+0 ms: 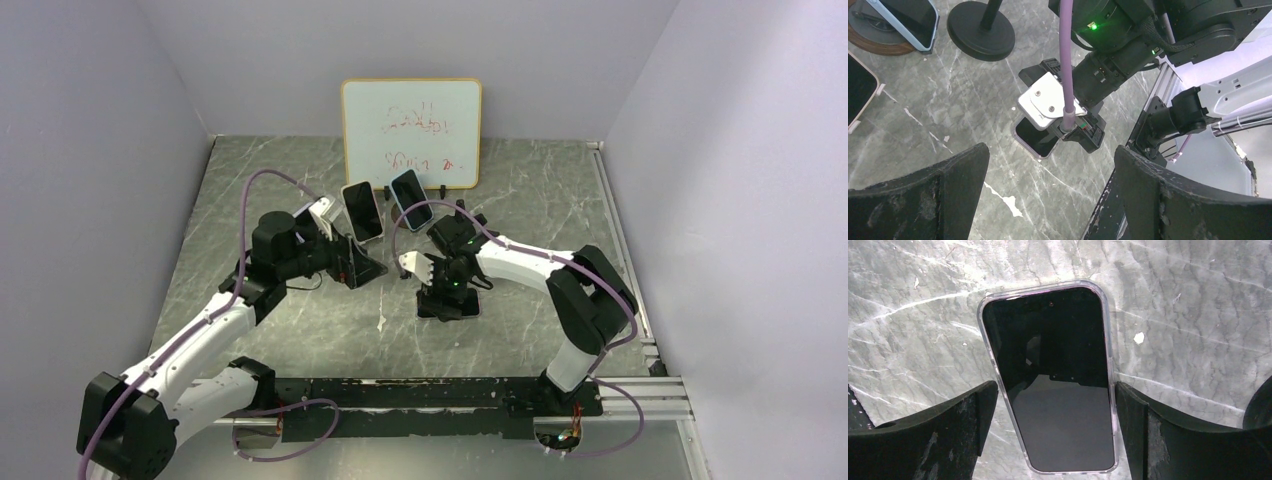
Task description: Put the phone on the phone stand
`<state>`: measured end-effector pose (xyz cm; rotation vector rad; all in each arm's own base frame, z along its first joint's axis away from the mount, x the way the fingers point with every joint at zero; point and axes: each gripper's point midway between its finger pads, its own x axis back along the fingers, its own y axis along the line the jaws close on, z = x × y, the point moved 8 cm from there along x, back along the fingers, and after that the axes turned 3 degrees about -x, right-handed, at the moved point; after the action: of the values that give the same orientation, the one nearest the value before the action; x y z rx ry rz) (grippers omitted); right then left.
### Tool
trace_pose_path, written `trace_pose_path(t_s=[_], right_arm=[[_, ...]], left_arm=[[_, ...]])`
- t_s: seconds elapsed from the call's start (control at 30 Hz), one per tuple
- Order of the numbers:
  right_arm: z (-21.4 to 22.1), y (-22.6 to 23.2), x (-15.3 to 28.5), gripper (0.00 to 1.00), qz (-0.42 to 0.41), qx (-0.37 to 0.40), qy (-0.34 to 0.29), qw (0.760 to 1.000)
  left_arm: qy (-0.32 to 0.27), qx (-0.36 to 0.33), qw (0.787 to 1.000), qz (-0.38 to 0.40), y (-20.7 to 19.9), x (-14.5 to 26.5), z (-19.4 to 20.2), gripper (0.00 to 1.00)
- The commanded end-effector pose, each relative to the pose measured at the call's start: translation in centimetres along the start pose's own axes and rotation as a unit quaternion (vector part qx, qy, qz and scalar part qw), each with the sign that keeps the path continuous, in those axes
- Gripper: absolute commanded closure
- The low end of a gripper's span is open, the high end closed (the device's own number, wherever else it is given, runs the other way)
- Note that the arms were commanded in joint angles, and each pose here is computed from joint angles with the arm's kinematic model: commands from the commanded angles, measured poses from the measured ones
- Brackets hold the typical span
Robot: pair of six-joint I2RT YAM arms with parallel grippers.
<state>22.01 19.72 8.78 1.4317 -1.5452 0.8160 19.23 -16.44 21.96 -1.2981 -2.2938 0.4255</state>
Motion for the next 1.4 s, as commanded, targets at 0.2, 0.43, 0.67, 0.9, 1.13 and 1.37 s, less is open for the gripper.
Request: trace_pose_path(t_s=[0.2,0.43,0.67,0.9,1.13,1.37], right_arm=[[0.7,0.5,-1.8,0.13,0.029,0.002,0.025,0.999],[1.4,1.1,-2.7,0.19,0.05,0.003,0.027,0.998],[0.3,1.6,-2.3,0.34,0.045,-0.008,-0.026,0.999],[-2.7,2.0,-0.9,0.4,0.083,-0.002,-0.176,0.981],[-5.1,2.6,0.0,0.41,0.097,0.017,-0.268,0.958],[-6.4,3.0,-0.5,0.41,0.087,0.03,-0.281,0.955]], left_arm=[[-0.005,0.042,0.999,-0.028,0.9,0.0,1.0,0.01],[-0.031,0.131,0.989,-0.056,1.3,-0.2,4.4,0.01],[-0.022,0.158,0.983,-0.089,1.1,-2.0,8.4,0.01],[-0.043,0.189,0.975,-0.107,1.8,-2.8,11.2,0.01],[-0.074,0.204,0.972,-0.094,1.4,-3.5,12.7,0.01],[-0.079,0.212,0.972,-0.063,0.5,-4.5,13.3,0.01]])
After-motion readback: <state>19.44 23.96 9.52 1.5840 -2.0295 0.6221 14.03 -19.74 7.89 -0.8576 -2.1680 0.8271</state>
